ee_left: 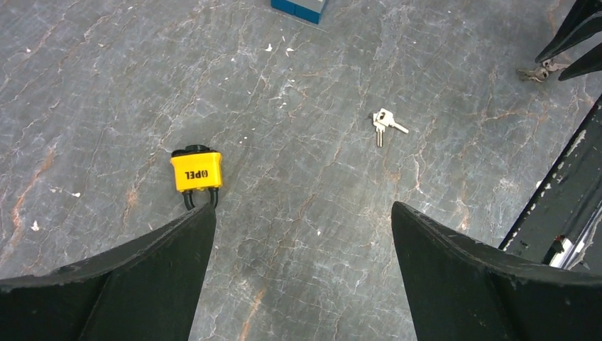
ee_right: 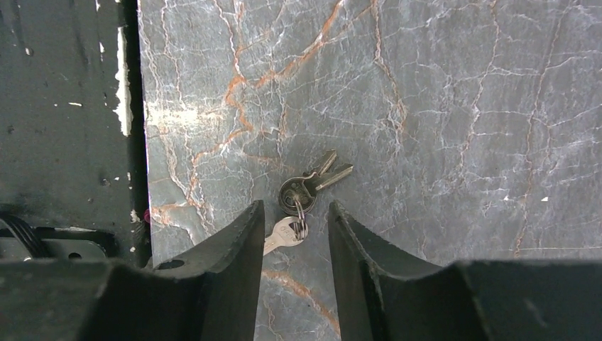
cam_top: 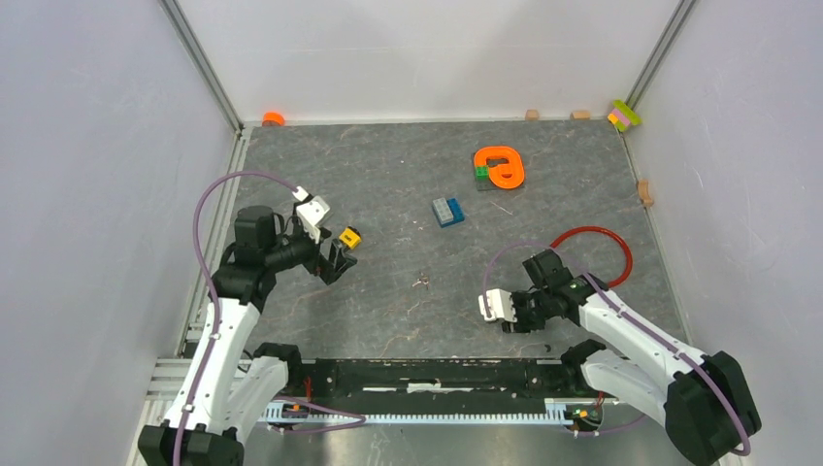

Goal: Unlock with the key

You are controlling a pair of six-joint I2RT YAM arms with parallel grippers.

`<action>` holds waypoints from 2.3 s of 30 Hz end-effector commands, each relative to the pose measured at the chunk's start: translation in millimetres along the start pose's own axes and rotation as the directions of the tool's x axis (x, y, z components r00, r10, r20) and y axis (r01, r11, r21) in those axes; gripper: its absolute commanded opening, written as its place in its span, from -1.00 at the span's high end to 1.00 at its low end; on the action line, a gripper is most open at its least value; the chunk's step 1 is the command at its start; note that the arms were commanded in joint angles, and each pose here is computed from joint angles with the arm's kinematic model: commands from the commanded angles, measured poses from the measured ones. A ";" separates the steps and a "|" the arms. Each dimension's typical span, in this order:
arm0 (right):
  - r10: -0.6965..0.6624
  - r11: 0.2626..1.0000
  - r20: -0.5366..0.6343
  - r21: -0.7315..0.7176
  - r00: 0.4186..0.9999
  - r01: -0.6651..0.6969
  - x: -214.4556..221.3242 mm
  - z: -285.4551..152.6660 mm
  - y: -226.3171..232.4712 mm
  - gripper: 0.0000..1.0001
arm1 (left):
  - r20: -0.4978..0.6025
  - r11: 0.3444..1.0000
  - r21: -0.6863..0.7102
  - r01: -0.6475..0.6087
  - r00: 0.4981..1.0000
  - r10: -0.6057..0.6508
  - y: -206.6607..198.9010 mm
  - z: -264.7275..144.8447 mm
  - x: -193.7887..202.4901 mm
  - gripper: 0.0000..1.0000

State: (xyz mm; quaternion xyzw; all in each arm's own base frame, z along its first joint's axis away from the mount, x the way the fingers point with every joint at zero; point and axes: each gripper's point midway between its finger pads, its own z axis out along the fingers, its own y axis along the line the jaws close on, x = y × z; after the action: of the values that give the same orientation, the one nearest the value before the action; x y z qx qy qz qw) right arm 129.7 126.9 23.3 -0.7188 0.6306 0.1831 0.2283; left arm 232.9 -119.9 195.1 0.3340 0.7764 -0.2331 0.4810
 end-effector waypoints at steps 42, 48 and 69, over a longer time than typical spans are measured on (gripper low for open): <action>0.015 0.989 0.106 0.146 0.994 -0.031 -45.0 -0.1 -64.7 0.83 | -0.528 0.961 -0.190 -0.202 0.846 0.074 100.9 68.2 77.2 -1.00; 0.033 0.990 0.095 0.131 0.995 -0.045 -42.1 0.3 -61.1 0.72 | -0.577 0.965 -0.138 -0.225 0.810 0.107 110.8 91.4 90.4 -1.00; 0.053 0.985 0.098 0.156 0.994 -0.068 -47.1 -14.0 -59.3 -0.14 | -0.599 0.987 -0.031 -0.156 0.794 0.106 102.9 142.2 113.0 -0.15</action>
State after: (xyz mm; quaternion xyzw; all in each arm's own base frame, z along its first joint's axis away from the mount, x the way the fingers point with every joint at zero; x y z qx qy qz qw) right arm 176.0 157.8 49.9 -0.6749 0.6570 0.1728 0.2879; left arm 339.4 -100.8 19.3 0.4087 0.8865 -0.0410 0.2130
